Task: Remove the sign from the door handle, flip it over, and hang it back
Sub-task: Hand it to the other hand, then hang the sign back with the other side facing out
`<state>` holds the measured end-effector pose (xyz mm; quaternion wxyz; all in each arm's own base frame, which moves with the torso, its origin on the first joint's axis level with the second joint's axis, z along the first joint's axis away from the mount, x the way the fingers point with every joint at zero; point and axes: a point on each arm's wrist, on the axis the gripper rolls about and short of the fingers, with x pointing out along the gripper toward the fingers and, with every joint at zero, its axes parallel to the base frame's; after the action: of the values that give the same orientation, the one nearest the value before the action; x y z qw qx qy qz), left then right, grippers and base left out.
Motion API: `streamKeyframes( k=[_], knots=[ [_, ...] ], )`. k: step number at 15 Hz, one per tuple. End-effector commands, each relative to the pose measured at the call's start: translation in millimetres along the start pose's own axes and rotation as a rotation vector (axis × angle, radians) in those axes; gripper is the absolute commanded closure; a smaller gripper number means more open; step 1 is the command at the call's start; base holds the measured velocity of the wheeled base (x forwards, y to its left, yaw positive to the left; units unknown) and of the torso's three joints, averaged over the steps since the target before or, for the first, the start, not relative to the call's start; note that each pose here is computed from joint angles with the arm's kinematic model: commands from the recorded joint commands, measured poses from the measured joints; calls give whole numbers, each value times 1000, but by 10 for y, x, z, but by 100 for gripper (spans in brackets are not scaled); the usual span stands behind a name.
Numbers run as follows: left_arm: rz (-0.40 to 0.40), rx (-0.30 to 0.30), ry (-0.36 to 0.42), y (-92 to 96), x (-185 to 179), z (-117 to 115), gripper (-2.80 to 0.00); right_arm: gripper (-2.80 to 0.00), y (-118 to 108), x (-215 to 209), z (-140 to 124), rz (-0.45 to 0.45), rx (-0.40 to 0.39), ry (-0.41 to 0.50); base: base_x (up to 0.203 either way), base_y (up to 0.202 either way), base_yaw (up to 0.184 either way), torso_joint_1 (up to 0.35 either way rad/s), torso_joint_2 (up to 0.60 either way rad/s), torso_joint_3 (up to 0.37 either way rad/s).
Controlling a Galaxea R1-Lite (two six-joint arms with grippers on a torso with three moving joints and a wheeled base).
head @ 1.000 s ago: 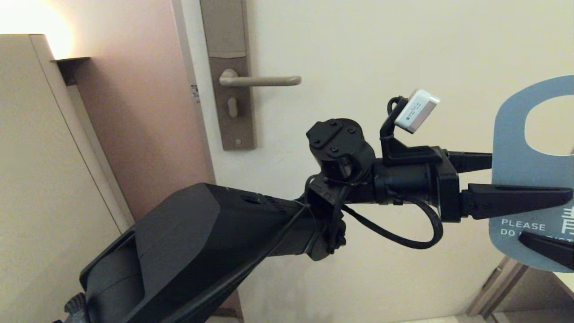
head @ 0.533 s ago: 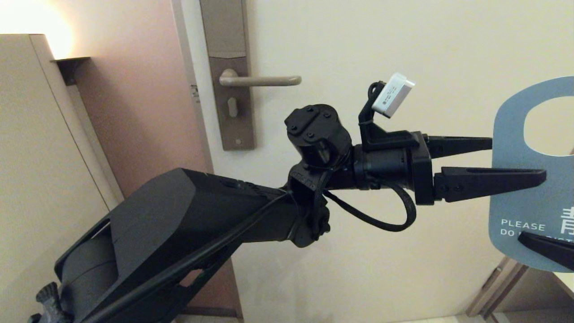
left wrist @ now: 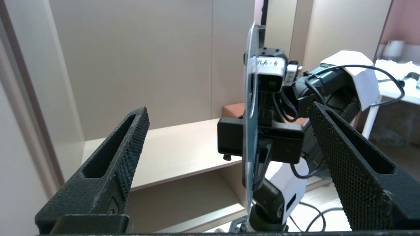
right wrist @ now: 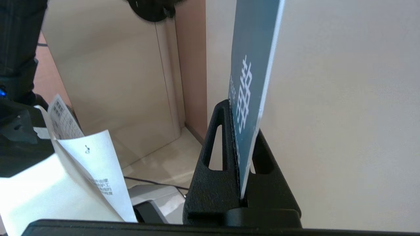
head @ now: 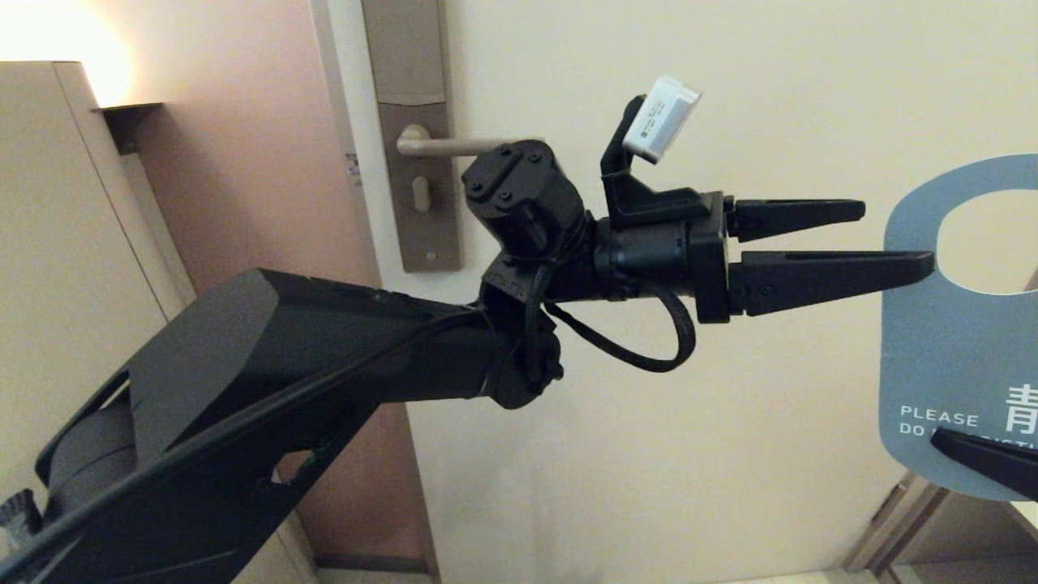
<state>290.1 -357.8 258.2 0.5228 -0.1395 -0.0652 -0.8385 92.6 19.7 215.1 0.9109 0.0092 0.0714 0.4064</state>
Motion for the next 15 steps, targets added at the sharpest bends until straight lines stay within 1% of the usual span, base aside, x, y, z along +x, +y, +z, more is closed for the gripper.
streamKeyframes(
  k=[1,6,13,14,15],
  knots=[
    [0,30,-1,-56,-84,173,-280,0,1,1,-12,4,1,2,0,0,0,0,0,0],
    [0,30,3,-152,-118,265,-280,0,1,2,-25,4,3,5,0,0,0,0,0,0],
    [-6,36,2,-160,-89,250,-280,0,3,0,-33,2,4,6,0,0,0,0,0,0],
    [-7,38,0,-162,-82,249,-157,0,3,0,-31,2,4,6,0,0,0,0,0,0],
    [-7,39,1,-160,-82,245,0,0,2,0,-32,2,3,5,0,0,0,0,0,0]
  ],
)
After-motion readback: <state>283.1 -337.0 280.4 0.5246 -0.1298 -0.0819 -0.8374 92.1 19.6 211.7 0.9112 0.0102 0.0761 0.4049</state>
